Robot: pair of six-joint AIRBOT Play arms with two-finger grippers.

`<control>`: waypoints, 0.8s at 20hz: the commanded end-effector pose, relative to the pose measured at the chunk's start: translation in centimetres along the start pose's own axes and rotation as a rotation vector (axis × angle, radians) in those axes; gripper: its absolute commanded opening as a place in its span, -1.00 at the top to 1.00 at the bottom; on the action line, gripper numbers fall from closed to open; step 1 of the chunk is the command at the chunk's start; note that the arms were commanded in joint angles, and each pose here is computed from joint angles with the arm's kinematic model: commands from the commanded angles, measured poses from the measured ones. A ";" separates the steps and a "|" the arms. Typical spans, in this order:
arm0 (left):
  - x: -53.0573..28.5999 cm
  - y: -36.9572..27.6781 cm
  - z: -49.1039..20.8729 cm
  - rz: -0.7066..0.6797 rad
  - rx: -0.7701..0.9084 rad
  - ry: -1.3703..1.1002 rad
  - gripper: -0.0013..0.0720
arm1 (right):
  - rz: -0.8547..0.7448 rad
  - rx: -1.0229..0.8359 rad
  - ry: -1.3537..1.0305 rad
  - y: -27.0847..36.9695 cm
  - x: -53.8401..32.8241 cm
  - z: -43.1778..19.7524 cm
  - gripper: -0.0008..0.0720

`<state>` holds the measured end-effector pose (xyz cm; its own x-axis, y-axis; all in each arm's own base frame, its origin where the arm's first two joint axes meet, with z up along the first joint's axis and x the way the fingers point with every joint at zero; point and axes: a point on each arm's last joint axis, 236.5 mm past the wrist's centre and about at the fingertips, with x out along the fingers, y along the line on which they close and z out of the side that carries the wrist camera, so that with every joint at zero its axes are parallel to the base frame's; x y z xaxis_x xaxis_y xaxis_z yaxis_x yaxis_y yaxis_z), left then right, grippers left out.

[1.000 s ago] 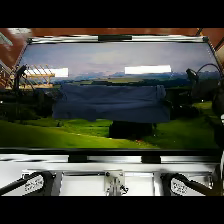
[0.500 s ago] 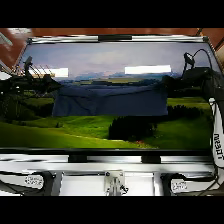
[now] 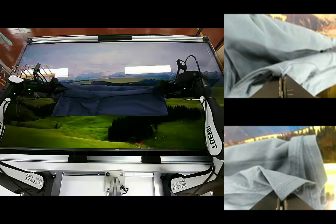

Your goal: Fold the shirts.

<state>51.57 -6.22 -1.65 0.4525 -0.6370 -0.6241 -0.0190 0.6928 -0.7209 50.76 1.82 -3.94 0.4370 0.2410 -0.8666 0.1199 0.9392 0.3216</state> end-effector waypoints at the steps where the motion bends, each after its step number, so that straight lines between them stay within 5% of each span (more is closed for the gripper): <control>1: 0.3 0.5 0.3 0.009 -0.004 -0.014 0.86 | -0.048 0.028 0.026 -1.2 0.2 -0.6 0.79; 2: 0.3 0.2 0.1 0.000 -0.005 -0.002 0.66 | -0.043 0.038 0.032 -1.0 0.2 -0.8 0.78; 3: 0.3 -0.1 -0.4 -0.013 -0.006 0.016 0.06 | -0.030 0.046 0.042 -0.7 0.2 -1.0 0.43; 4: 0.1 -0.5 -0.8 -0.027 -0.007 0.036 -0.50 | -0.017 0.050 0.054 -0.4 0.1 -1.3 -0.36; 5: -0.2 -0.9 -1.1 -0.040 -0.003 0.055 -0.57 | -0.019 0.042 0.070 -0.4 -0.2 -1.6 -0.60; 9: -2.5 -3.7 -1.3 -0.106 0.021 0.129 -0.57 | -0.172 -0.044 0.094 -3.9 -3.5 -2.1 -0.60; 11: -3.7 -5.3 -1.0 -0.133 0.046 0.142 -0.57 | -0.202 0.001 0.142 -6.0 -4.2 -3.1 -0.85; 16: -5.3 -9.2 -0.9 -0.218 0.084 0.139 -0.56 | 0.102 0.248 0.219 -5.3 -1.8 -4.3 -0.85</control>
<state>49.37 -8.32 5.67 0.3366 -0.7701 -0.5419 0.1048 0.6025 -0.7912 45.53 -3.63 -5.29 0.2585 0.2392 -0.9359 0.2596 0.9160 0.3058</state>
